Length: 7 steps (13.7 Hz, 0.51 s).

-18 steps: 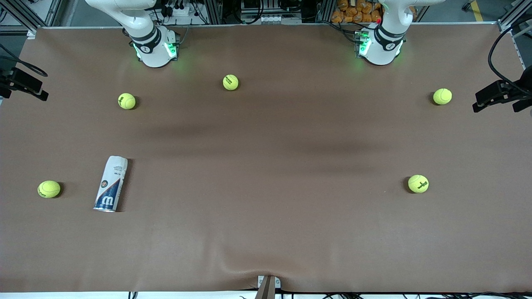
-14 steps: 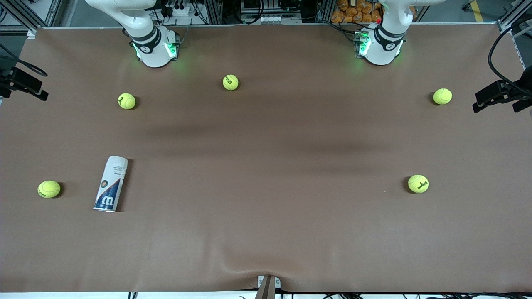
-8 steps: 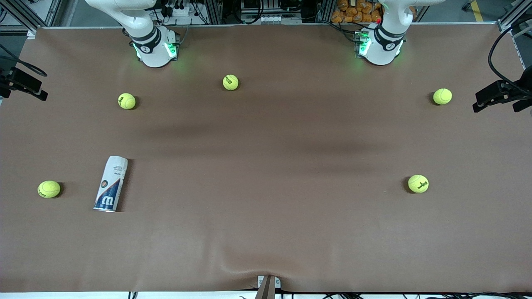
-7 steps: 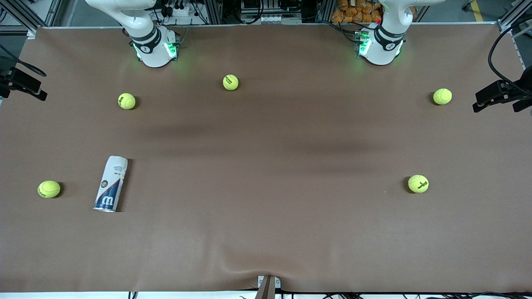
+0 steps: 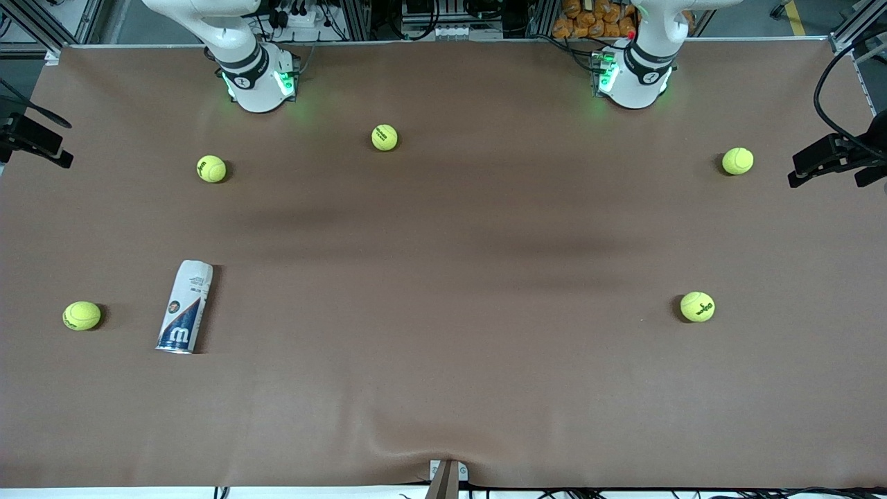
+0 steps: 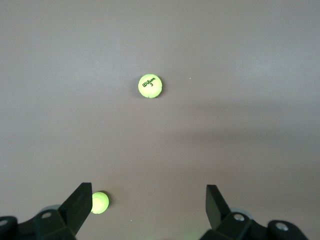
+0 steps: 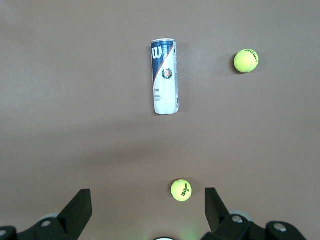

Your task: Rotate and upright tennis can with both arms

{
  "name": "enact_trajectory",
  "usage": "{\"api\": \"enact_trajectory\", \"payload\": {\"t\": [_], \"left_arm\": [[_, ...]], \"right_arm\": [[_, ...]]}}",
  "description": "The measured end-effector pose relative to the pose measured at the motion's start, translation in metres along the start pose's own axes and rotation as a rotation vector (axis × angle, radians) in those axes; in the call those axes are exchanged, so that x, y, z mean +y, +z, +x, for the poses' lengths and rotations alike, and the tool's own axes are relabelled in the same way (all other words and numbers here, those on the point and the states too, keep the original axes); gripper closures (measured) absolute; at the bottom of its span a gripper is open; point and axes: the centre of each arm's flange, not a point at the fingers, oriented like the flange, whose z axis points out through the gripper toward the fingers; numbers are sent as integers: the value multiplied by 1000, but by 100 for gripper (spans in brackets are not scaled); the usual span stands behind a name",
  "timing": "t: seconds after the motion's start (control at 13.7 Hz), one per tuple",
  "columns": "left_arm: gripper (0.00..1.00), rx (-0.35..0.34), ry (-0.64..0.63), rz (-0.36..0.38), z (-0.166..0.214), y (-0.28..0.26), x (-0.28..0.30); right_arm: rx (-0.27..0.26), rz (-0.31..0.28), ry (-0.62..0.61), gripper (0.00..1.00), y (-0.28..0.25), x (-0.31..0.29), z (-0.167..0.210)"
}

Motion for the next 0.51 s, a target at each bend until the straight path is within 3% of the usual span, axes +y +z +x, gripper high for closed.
{"api": "enact_trajectory", "payload": {"t": [0.51], "left_arm": [[0,0,0,0,0,0,0]], "right_arm": [[-1,0,5,0,0,3,0]]}}
